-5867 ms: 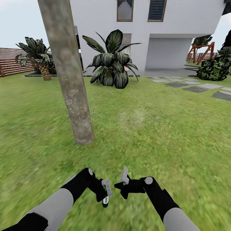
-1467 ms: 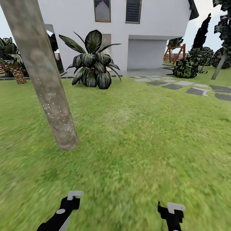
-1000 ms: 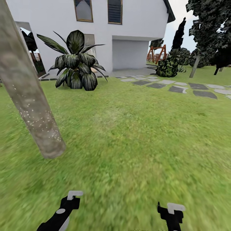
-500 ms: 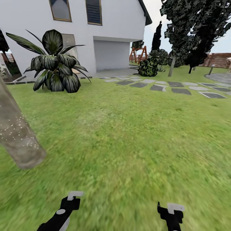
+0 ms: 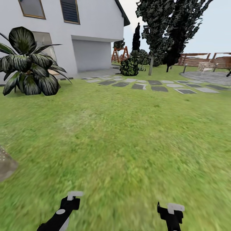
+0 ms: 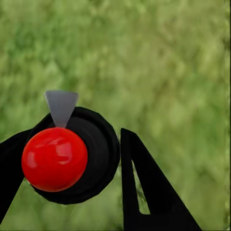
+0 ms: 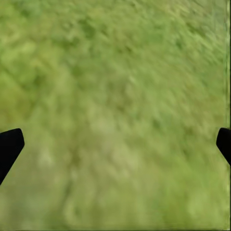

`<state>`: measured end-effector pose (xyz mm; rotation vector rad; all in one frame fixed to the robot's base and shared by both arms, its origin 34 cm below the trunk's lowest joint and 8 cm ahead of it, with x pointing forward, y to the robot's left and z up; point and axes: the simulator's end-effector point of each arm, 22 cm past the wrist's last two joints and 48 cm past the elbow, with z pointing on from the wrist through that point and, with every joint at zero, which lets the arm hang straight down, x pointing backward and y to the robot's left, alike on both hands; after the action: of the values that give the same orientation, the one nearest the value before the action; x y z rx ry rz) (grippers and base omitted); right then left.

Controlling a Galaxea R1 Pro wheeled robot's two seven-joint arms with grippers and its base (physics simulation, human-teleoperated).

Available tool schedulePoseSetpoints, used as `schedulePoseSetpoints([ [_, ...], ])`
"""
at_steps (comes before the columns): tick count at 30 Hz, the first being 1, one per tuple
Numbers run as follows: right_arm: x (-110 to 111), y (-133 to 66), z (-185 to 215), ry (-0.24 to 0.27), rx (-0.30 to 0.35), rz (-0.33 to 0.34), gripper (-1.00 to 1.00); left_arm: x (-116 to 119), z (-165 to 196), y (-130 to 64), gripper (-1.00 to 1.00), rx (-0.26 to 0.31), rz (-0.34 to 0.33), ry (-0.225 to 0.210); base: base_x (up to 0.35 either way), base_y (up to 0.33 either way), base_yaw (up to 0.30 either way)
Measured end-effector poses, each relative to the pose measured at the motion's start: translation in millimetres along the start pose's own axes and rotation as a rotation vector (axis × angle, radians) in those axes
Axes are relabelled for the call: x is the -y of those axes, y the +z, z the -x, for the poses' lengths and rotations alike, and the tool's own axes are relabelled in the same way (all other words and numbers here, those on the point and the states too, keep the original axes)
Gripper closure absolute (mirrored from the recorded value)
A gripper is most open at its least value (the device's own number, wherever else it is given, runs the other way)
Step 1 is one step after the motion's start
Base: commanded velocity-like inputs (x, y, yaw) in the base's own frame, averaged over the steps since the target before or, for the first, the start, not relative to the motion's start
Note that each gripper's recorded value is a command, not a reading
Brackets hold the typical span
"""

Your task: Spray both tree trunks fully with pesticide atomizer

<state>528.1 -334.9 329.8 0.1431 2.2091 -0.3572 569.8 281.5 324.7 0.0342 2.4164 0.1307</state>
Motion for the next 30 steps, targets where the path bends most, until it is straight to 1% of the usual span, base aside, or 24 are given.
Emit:
schedulePoseSetpoints([
  [30, -0.4, -0.1, 0.0, 0.0, 0.0, 0.0, -1.0, 0.2, -1.1, -0.1, 1.0, -0.002, -0.001, 0.002, 0.0, -0.27, -0.3],
])
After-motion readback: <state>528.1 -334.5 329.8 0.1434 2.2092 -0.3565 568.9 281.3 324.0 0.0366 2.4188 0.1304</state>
